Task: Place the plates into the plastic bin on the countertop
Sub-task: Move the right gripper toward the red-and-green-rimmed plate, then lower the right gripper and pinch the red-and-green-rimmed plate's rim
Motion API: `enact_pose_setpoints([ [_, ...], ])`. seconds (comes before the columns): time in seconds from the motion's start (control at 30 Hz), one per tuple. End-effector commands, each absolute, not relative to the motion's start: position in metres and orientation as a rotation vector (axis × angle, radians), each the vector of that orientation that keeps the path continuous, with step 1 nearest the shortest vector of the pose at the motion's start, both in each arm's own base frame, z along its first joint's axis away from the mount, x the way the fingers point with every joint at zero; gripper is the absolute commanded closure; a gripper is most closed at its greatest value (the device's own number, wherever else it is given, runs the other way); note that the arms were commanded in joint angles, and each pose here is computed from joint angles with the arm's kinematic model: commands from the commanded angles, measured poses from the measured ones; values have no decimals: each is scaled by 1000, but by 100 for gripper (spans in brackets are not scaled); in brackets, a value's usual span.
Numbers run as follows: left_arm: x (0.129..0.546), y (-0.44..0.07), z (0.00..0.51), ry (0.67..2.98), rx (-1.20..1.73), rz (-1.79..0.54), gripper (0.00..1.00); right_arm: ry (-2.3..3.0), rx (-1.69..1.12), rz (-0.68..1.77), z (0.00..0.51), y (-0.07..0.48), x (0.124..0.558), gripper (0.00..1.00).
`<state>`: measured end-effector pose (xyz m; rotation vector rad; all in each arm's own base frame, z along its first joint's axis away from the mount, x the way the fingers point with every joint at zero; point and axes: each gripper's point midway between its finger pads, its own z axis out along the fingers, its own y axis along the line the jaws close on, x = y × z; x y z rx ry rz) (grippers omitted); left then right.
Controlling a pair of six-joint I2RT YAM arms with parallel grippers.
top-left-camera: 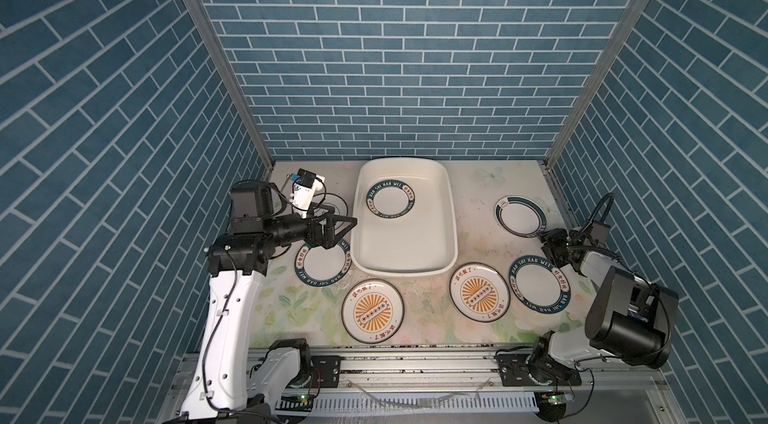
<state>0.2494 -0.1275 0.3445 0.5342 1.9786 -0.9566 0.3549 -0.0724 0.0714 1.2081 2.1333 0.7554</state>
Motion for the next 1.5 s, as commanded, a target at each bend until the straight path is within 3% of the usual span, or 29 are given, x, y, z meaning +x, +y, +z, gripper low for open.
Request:
enact_pose_setpoints([
  [0.0,250,-129,345,1970,543,-973,0,2133,1157,789,78,-76,367,50],
  [1.47,248,-133,344,1967,557,-1025,0,2165,1188,869,31,-87,398,57],
])
